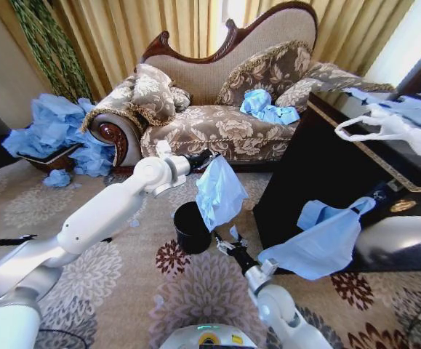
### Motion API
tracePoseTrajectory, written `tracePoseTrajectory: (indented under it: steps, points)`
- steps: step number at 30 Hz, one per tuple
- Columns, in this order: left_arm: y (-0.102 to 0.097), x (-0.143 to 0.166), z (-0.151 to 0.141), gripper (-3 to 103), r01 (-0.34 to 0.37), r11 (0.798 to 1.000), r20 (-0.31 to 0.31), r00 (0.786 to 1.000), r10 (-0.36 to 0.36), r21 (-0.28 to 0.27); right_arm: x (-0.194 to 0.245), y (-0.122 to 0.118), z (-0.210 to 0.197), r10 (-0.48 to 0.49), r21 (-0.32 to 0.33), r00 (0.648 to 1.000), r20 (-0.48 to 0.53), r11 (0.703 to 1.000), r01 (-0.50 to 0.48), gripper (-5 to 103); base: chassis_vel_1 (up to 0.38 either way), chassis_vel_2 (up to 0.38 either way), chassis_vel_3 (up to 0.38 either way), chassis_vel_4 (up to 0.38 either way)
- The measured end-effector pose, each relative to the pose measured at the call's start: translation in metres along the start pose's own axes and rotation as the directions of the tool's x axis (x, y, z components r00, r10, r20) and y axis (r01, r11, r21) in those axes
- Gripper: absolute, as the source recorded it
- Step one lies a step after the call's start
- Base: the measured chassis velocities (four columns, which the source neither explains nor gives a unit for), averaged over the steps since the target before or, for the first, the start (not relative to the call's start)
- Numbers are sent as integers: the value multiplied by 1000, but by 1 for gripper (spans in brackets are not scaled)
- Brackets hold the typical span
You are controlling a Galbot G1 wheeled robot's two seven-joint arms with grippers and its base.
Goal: Place a garbage bag over the trash bin.
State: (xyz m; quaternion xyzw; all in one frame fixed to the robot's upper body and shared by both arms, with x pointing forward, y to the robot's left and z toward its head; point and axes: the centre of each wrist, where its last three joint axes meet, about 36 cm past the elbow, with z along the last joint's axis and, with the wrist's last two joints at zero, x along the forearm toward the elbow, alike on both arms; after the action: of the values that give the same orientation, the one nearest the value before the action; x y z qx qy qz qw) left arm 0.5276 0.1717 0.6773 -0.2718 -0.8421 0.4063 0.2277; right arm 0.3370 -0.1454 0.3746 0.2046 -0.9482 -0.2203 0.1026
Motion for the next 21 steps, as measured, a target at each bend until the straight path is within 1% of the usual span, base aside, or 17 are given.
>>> tracePoseTrajectory:
  steps: [1,4,5,6,9,12,14,16,17,21]
  points:
    - [0,0,0,0,0,1000,0,1000,0,0,0,0,0,0,0,1000,0,1000,0,100,0,0,0,0]
    - [-1,0,0,0,2,1000,2,1000,-2,-1,-13,9,-4,50,-18,999,-6,999,-50,100,0,0,0,0]
    - [-1,0,-1,0,2,1000,4,1000,-2,-2,-18,12,-5,67,-26,998,-8,997,-67,103,0,0,0,0]
    - [-1,0,-1,0,2,1000,4,1000,-2,-2,-18,12,-5,67,-26,998,-8,997,-67,103,0,0,0,0]
    - [-3,1,-3,0,-1,1000,11,1000,1,-2,-29,19,-10,108,-41,994,-17,993,-108,95,0,0,0,0]
    - [-4,1,-4,0,-3,1000,16,1000,3,0,-33,24,-12,126,-52,992,-22,991,-127,93,0,0,0,0]
    - [-5,1,-4,0,-3,1000,20,1000,3,1,-33,27,-12,130,-57,991,-25,990,-132,91,0,0,0,0]
    - [-7,0,-6,0,-2,1000,29,1000,2,5,-33,36,-12,138,-72,990,-31,988,-140,90,0,0,0,0]
    - [-7,0,-6,0,-2,1000,29,1000,2,5,-33,36,-12,138,-72,990,-31,988,-140,90,0,0,0,0]
    - [-8,-2,-9,0,1,1000,40,999,-2,10,-29,51,-15,124,-102,992,-35,987,-127,90,0,0,0,0]
